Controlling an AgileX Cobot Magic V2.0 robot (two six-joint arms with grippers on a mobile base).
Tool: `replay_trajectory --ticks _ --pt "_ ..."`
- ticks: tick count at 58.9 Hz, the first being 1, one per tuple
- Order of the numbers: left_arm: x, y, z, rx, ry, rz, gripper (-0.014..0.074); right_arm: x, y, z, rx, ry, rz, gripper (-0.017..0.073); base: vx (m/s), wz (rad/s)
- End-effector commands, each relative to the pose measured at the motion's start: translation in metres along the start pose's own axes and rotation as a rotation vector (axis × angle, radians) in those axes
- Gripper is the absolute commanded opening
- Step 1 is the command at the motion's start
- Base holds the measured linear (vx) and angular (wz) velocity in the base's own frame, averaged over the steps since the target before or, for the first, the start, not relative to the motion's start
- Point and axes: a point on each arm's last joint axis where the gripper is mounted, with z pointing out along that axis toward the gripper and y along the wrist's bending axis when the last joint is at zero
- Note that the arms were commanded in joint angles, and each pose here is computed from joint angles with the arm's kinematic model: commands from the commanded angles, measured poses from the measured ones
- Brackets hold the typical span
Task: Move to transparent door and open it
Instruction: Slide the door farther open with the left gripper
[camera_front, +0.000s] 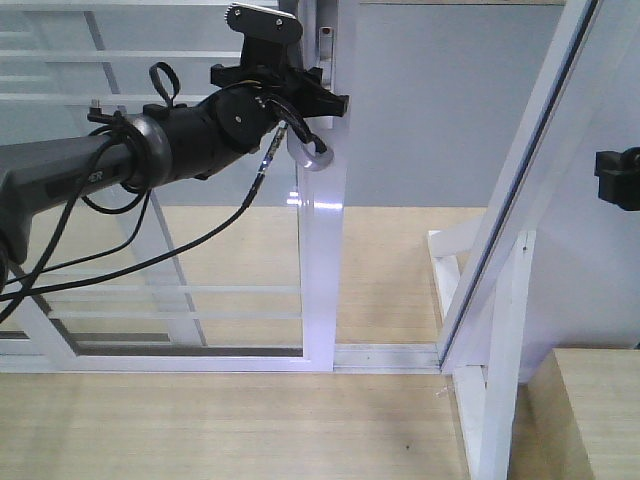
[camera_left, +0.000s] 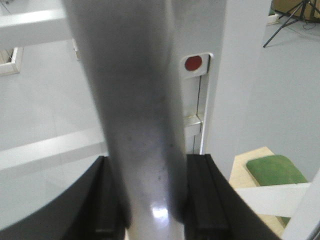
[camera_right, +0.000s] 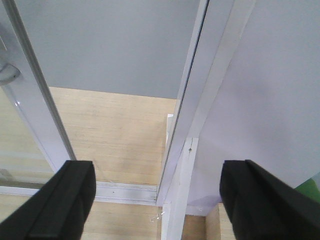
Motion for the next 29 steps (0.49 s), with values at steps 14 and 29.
replay_trajectory --ticks 14,29 --pt "-0.062 0.055 -0.027 -0.149 -0.166 -0.065 -0.0008 -0.012 -0.002 -0.007 0.007 -0.075 -0.012 0.0567 0.0 0.0" --pt "-0.074 0.082 -0.038 -0.148 -0.153 -0.082 -0.0008 -0.011 -0.002 -0.007 0.009 -0.06 -0.013 0.0567 0.0 0.0"
